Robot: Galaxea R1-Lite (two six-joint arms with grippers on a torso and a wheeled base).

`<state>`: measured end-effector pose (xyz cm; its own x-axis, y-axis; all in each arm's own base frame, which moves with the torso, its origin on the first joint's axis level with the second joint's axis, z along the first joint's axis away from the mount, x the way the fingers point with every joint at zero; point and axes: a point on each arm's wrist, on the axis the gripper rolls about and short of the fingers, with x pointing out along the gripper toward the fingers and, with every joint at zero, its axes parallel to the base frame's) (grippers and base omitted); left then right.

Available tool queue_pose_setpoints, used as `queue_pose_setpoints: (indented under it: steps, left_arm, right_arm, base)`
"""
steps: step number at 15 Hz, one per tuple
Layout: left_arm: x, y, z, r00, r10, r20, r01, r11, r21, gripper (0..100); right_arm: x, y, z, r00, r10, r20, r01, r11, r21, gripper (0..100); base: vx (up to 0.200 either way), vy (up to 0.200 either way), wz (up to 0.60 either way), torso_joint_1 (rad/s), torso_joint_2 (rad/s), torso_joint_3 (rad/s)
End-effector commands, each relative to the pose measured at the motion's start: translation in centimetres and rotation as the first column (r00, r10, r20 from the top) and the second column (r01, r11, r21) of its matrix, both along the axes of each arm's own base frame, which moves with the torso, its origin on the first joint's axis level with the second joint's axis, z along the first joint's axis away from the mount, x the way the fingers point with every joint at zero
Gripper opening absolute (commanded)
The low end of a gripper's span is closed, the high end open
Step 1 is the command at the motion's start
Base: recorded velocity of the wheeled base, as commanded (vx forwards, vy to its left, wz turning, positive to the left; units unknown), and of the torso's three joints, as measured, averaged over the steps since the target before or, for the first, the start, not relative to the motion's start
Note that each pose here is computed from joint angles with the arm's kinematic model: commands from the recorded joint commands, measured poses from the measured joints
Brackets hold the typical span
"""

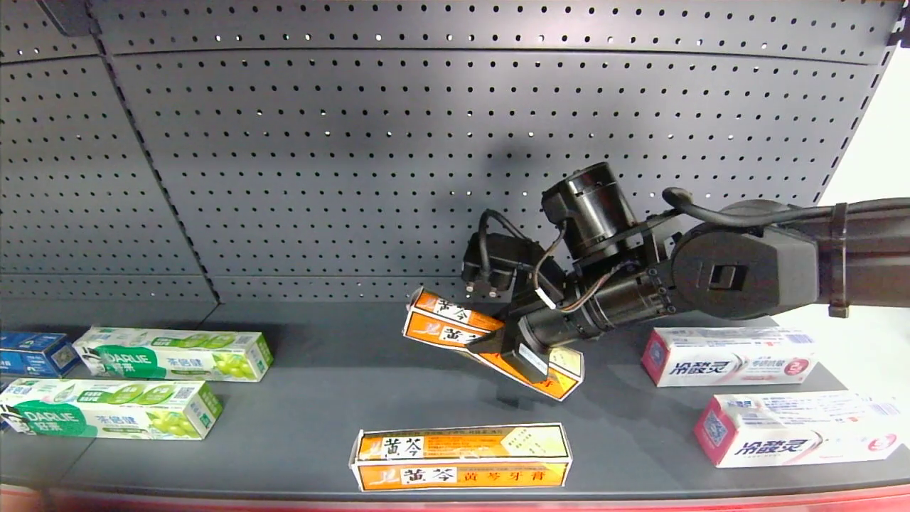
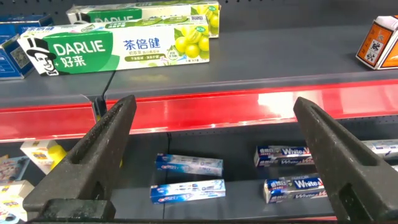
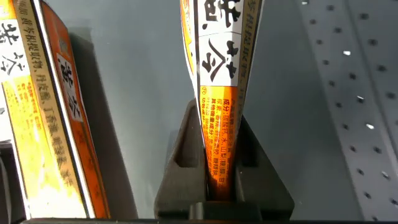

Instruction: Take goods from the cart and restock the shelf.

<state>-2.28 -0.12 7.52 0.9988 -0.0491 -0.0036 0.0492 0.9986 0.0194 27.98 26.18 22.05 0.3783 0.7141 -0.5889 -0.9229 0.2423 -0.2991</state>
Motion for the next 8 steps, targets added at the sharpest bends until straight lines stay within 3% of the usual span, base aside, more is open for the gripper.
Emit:
queue_pose_setpoints:
  steps: [1,8]
  left_arm:
    - [0.0,0.0,0.0,1.0,0.0,0.001,0.0,1.0,0.0,100]
    - [0.0,0.0,0.0,1.0,0.0,0.001,0.0,1.0,0.0,100]
  right_arm:
    - [0.3,0.6,-0.9,1.0,0.005,-0.018,-0.005,1.0,-0.015,0]
    - [1.2,1.9,-2.0,0.999,0.017,-0.027,-0.018,1.0,-0.02,0]
  base:
    - [0.0,0.0,0.0,0.0,0.0,0.0]
    - [0.0,0.0,0.0,0.0,0.0,0.0]
